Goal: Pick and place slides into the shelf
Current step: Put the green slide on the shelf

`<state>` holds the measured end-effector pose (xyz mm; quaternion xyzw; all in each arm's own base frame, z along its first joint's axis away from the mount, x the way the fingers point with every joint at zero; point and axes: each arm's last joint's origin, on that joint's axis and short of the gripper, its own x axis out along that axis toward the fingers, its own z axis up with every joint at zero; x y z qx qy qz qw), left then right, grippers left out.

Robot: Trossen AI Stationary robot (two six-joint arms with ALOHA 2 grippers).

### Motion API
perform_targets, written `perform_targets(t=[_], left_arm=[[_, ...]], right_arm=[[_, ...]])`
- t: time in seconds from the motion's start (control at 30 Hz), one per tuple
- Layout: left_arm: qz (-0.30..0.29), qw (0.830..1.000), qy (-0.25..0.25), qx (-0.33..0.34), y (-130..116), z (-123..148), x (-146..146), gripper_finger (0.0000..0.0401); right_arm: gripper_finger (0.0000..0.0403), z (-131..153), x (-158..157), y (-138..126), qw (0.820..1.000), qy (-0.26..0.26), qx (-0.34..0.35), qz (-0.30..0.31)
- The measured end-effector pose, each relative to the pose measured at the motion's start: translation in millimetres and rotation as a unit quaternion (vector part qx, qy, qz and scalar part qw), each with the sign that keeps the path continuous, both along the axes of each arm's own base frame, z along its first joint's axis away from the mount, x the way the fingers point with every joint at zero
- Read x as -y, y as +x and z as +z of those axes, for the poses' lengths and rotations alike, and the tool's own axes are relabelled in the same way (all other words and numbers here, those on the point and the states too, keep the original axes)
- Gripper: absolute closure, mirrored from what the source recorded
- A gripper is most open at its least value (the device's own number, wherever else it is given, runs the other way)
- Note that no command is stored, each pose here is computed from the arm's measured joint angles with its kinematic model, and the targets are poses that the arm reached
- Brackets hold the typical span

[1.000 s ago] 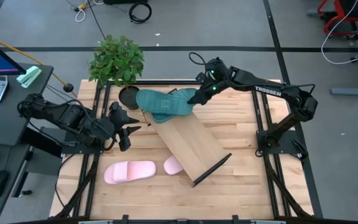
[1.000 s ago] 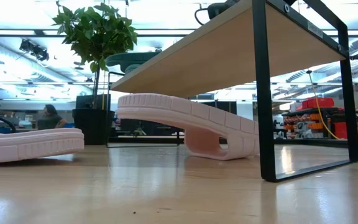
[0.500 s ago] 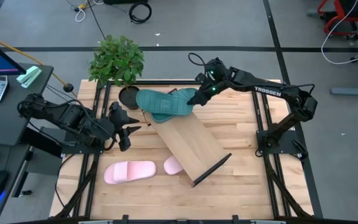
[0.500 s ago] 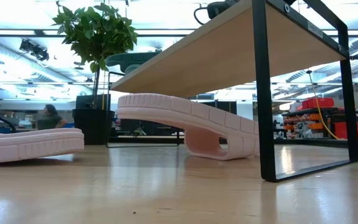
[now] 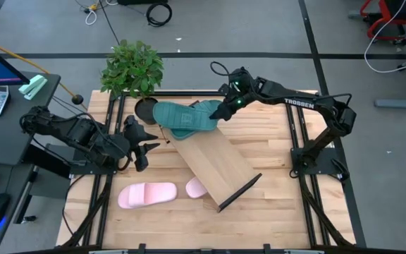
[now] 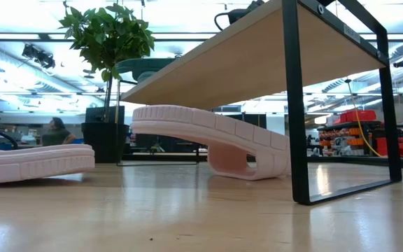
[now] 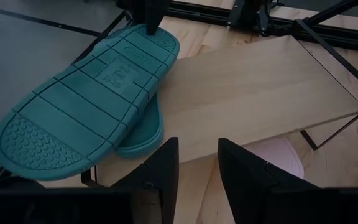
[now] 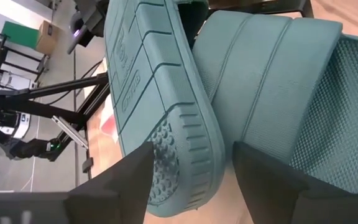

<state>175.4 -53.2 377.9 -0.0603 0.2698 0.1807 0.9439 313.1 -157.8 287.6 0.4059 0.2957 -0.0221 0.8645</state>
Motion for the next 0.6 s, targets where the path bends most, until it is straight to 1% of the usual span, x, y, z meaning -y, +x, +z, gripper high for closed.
perform_targets(t=[0.27, 0.53, 0.6], left_arm=[[0.0, 1.0, 0.001, -0.001, -0.2, -0.1, -0.1, 0.028], [0.0, 1.0, 0.001, -0.003, -0.4, -0.4, -0.2, 0.0282], [0.0, 1.0, 0.002, -0.004, -0.5, -0.6, -0.2, 0.028]], right_arm=[[0.0267, 1.1, -2.6, 1.5, 1.0, -0.007, 0.008, 0.011], [0.0333, 1.2, -2.7, 1.5, 0.999, -0.021, 0.013, 0.025], [0.0342, 1.1, -2.7, 1.5, 0.999, -0.026, 0.014, 0.028]])
